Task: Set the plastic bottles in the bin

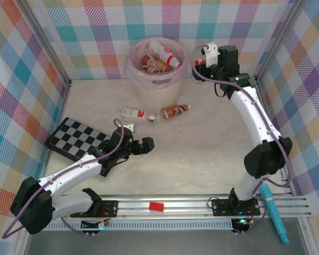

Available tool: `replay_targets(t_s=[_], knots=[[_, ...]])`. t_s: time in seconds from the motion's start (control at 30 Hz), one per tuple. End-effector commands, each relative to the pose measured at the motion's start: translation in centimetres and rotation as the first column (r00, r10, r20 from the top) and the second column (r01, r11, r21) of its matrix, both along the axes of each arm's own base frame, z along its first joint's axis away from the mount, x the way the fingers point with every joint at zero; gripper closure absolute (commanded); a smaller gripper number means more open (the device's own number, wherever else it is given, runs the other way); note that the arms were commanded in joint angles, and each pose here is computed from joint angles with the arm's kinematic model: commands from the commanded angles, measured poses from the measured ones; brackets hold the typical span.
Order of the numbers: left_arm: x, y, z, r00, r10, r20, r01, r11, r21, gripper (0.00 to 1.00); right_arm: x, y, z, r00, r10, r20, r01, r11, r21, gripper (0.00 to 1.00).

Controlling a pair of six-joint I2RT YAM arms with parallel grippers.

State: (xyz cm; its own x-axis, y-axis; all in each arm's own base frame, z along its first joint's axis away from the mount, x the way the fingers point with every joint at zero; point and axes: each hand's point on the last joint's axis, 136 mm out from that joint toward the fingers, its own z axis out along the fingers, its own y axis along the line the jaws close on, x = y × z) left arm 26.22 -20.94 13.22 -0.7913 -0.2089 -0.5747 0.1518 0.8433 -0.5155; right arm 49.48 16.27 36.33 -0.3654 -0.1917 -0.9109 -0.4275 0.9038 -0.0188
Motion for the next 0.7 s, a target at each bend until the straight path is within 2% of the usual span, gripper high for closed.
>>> replay_targets(t_s=[0.0,0.17,0.37,0.67], knots=[[0.3,-0.2,2.2,0.999,0.009,0.043,-0.007,0.999,-0.043,0.0,1.5,1.6,3.9,0.989,0.07,0.134,-0.073,0.997,0.014,0.6],[-0.1,0.3,3.0,0.999,0.014,0.048,-0.012,0.999,-0.037,0.0,4.1,2.9,6.2,0.977,0.082,0.199,-0.096,0.994,0.06,0.61],[-0.5,0.7,3.6,0.998,0.016,0.054,-0.014,0.999,-0.036,0.0,6.8,4.6,7.3,0.972,0.11,0.21,-0.132,0.987,0.096,0.63],[-0.6,0.8,4.0,0.998,0.016,0.059,-0.014,0.999,-0.035,0.0,9.2,8.3,5.3,0.962,0.175,0.211,-0.209,0.966,0.153,0.63]])
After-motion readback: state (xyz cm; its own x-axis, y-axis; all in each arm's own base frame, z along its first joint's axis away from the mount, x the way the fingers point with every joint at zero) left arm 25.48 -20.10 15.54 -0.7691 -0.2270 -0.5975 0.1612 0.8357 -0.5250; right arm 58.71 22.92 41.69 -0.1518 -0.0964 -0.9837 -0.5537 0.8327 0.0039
